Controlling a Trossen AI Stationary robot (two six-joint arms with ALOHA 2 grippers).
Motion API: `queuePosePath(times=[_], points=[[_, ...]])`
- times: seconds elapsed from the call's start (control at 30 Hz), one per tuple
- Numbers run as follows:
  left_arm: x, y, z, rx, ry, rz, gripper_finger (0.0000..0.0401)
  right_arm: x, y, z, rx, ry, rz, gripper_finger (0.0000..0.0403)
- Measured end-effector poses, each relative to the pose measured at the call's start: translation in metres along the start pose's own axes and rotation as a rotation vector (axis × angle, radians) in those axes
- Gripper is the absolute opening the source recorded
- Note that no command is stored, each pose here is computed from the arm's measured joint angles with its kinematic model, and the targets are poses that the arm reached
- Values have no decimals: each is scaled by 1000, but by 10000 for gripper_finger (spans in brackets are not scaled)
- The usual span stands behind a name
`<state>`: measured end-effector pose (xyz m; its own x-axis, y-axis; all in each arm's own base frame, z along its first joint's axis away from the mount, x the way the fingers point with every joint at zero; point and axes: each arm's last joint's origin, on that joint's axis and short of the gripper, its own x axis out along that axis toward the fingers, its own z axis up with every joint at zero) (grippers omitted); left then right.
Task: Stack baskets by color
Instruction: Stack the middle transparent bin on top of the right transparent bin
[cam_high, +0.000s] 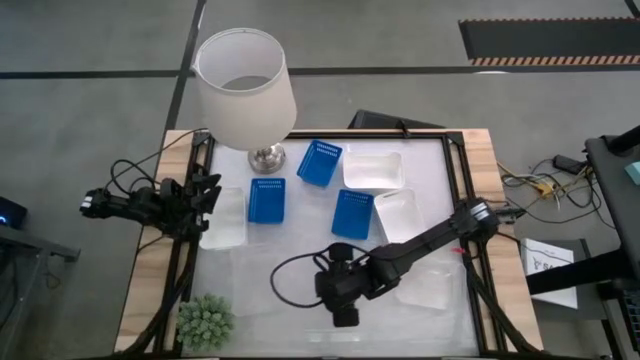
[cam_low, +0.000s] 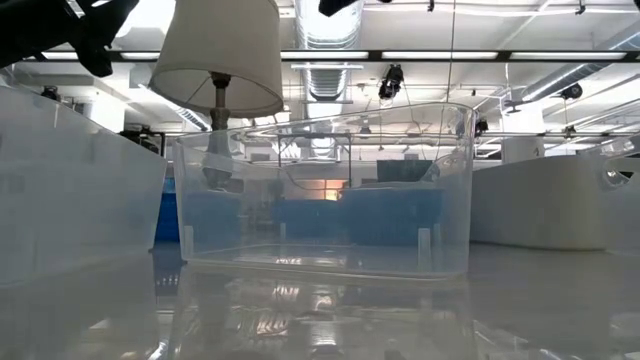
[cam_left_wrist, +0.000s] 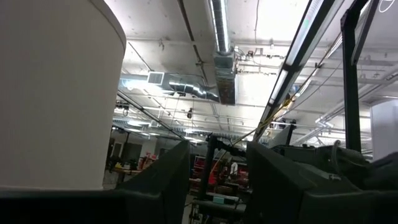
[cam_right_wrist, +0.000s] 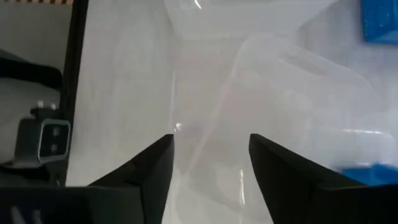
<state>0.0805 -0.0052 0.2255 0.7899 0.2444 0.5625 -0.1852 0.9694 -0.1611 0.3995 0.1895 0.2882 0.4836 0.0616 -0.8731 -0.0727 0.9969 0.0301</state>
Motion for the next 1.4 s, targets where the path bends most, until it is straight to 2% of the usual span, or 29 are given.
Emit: queuePosePath(times=[0.2,0.33,0.47,0.63,0.87,1.0,1.2,1.4], points=[[0,-1,-2,2,13,-11,143,27,-2,15,32,30,-24,205],[0,-1,-2,-54,12,-22,143,47,-7,17,69,91,-55,197],[0,-1,-1,-71,10,-27,143,67,-9,13,82,153,-71,194],[0,-1,-2,-71,10,-30,143,81,-7,10,107,194,-25,193],[0,-2,-3,-68,19,-49,143,102,-11,4,132,238,-49,188],[0,-2,-3,-67,26,-63,143,103,-12,5,130,238,-43,147],[0,-2,-3,-68,25,-68,143,103,-13,5,131,243,-42,31],[0,-2,-3,-68,25,-67,143,95,-13,6,128,233,-35,10]])
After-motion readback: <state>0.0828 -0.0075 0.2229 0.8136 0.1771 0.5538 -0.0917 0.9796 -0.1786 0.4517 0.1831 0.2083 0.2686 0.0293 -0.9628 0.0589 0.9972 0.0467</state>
